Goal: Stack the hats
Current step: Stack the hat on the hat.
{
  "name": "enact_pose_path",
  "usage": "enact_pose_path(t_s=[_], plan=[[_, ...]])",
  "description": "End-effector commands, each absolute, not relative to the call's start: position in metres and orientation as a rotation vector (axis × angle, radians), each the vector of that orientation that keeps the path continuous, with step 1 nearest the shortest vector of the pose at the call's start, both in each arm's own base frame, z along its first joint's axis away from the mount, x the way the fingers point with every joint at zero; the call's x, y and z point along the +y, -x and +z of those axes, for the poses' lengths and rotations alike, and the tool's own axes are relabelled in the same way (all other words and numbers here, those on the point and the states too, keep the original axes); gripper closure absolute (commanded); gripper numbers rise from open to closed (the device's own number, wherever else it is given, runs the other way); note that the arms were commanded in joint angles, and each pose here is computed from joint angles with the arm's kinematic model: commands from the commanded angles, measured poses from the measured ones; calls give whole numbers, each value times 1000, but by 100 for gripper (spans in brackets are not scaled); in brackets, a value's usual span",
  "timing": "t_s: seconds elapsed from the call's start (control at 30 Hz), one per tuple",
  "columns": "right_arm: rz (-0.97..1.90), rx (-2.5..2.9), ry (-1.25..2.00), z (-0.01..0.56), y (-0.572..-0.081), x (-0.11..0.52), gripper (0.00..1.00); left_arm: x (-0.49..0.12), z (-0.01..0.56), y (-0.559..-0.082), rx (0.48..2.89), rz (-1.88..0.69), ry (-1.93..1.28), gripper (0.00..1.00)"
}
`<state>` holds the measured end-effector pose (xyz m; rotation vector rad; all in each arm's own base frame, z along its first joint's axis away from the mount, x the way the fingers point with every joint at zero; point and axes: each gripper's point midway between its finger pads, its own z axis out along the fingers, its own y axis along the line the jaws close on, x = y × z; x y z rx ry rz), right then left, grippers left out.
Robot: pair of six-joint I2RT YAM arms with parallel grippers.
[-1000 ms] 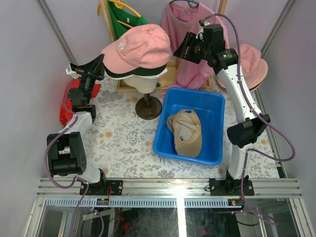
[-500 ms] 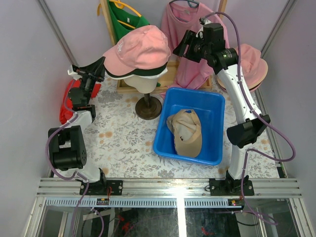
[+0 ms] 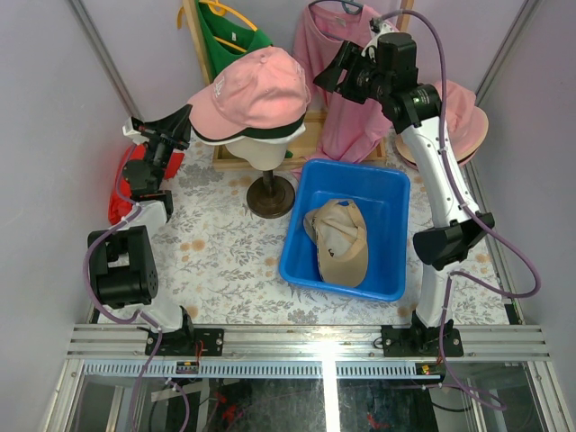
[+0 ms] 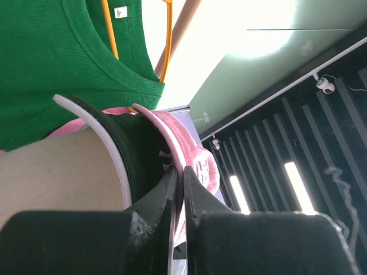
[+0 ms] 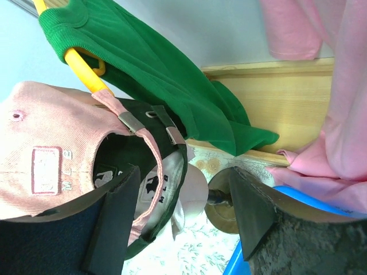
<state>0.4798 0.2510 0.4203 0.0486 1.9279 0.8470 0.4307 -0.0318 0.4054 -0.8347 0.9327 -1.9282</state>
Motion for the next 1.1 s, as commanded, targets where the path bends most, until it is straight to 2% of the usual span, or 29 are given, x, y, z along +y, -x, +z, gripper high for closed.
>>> enact_pose_path(t_s=[0.0, 0.53, 1.07], plan=[[927, 1864, 5, 445, -472, 268, 30, -20, 430, -423, 794, -2352, 1078, 100], [985, 1950, 36, 403, -483, 304, 32, -18, 424, -427, 804, -2348, 1088, 100], [871, 2109, 30, 336, -469, 287, 37, -5, 386, -433, 820, -2273, 1215, 100]])
